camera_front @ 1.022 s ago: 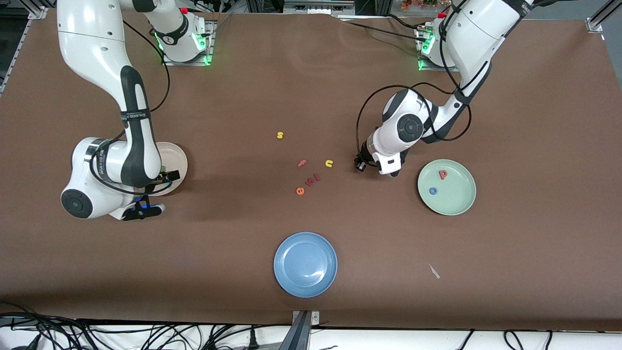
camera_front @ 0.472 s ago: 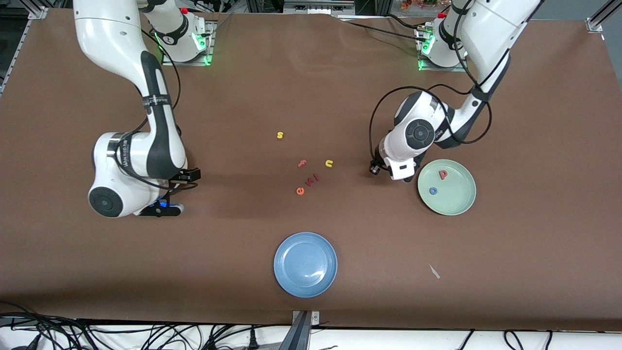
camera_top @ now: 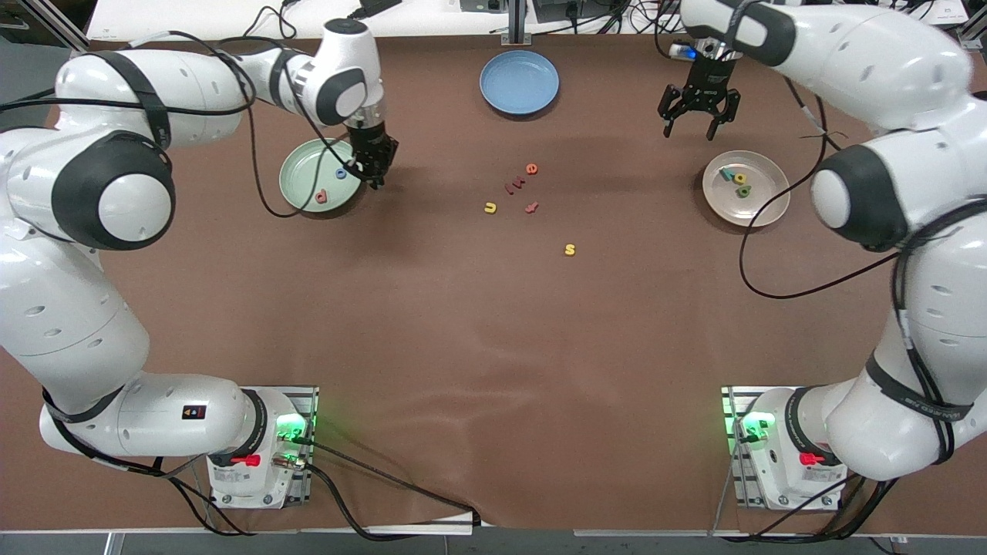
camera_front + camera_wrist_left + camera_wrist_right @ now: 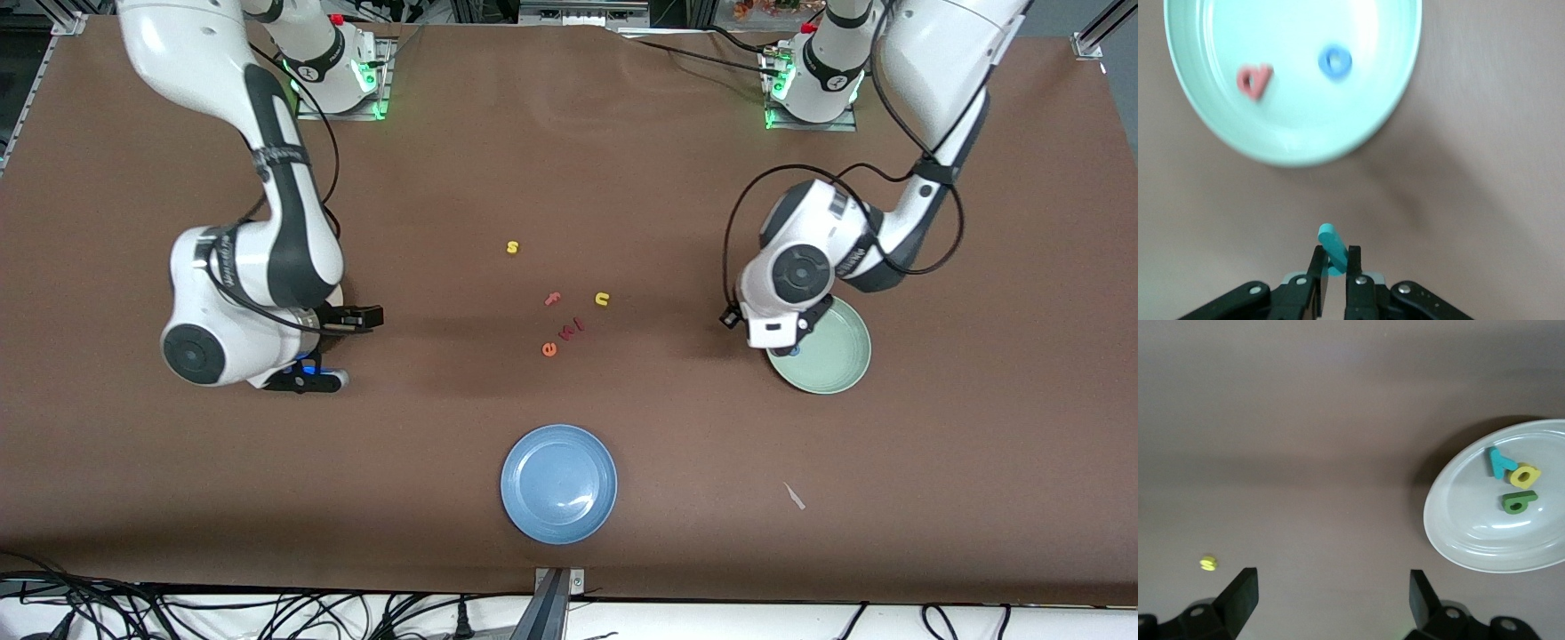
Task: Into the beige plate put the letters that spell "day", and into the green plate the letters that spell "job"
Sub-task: 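Release the cyan j into the green plate while the right gripper withdraws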
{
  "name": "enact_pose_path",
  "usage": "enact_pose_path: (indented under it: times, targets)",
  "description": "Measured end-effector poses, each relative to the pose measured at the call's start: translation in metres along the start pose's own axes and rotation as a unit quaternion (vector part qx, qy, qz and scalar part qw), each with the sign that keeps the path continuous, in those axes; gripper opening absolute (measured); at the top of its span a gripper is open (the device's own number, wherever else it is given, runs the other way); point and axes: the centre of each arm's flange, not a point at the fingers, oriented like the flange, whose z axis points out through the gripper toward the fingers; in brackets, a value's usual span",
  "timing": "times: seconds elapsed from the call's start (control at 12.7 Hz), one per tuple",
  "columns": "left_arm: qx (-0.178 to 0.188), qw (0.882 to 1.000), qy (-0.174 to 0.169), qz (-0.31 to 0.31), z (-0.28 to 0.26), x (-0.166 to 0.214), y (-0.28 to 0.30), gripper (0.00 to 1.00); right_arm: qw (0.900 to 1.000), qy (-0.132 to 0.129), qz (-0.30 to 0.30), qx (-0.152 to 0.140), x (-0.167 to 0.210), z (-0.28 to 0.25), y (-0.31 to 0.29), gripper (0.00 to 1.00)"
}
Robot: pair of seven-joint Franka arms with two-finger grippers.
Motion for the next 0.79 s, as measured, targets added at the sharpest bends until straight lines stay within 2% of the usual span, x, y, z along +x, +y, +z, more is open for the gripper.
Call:
enact_pose_path:
  times: [0.24, 0.39, 0.63, 0.79]
  targets:
    - [-0.010, 0.999, -0.010, 0.046, -0.001, 0.072, -0.037, 0.12, 0.999, 0.040, -0.010, -0.025, -0.035, -0.034, 0.041, 1.00]
    - [-0.015, 0.997, -0.021, 0.072, 0.006, 0.105, -0.054, 0.12, 0.997, 0.076, -0.008, -0.025, -0.066, -0.073, 0.059, 1.00]
    - [-0.018, 0.994, -0.042, 0.096, 0.029, 0.131, -0.058, 0.12, 0.990, 0.140, -0.006, -0.022, -0.138, -0.142, 0.070, 1.00]
    - [-0.020, 0.994, -0.053, 0.098, 0.043, 0.139, -0.049, 0.12, 0.988, 0.151, -0.006, -0.026, -0.177, -0.167, 0.072, 1.00]
